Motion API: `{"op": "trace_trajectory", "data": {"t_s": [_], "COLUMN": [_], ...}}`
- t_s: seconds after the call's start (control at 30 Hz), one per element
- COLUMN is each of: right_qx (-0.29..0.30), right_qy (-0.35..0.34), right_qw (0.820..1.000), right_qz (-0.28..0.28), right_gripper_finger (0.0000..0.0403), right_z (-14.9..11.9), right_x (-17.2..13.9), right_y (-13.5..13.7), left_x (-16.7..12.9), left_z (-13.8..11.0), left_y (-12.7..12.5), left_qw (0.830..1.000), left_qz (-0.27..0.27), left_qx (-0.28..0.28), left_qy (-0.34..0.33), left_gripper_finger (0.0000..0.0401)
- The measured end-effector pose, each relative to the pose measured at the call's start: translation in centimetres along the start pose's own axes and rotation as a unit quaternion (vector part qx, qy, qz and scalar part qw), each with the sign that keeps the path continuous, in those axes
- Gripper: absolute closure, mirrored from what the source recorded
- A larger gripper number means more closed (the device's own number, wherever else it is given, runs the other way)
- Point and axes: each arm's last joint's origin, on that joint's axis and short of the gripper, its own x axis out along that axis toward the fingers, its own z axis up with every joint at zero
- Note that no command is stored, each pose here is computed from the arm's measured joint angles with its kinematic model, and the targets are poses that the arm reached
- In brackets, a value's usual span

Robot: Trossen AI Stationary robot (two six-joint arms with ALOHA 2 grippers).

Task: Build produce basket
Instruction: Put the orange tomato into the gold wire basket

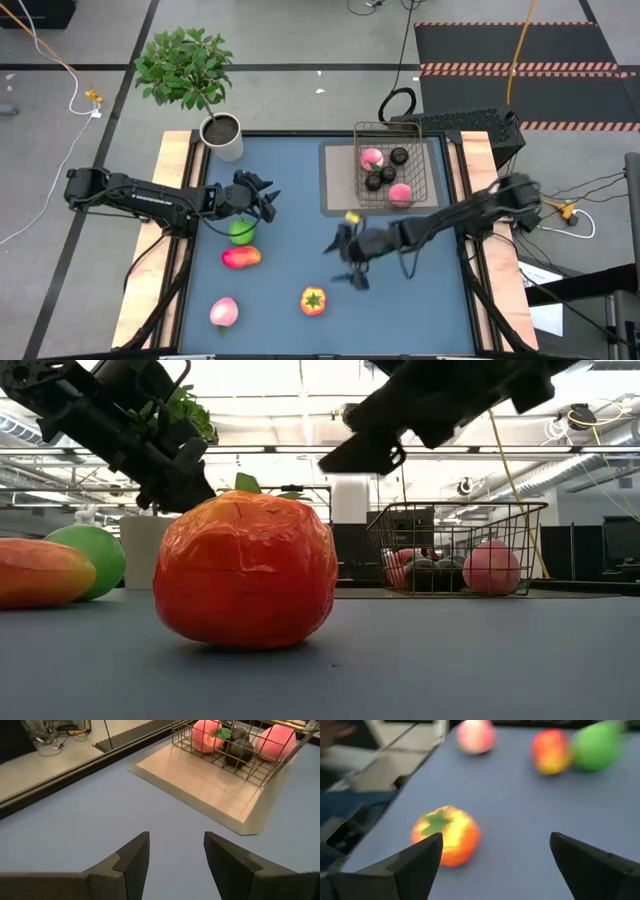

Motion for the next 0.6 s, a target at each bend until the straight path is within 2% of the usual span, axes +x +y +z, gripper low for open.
{"op": "trace_trajectory", "data": {"t_s": [0.17,0.33,0.47,0.6], "right_qx": [-0.032,-0.071,-0.052,-0.043], "right_qy": [0.041,0.102,0.133,0.133], "right_qw": [0.997,0.986,0.972,0.966], "right_qz": [0.05,0.11,0.187,0.219], "right_gripper_finger": [0.001,0.0003,0.0003,0.0008], "right_z": [0.9,1.4,0.6,0.1], "right_x": [4.1,8.2,10.2,10.6], "right_y": [1.0,1.5,1.2,0.5], "left_x": [0.0,0.2,0.2,0.2], "left_z": [0.0,0.2,0.3,0.3], "left_y": [0.0,0.3,0.4,0.4], "left_qw": [1.0,1.0,1.0,1.0], "left_qz": [0.001,0.006,0.009,0.01], "left_qx": [0.022,0.028,0.026,0.028], "left_qy": [-0.001,-0.006,-0.008,-0.005], "left_gripper_finger": [0.021,0.021,0.021,0.021]}}
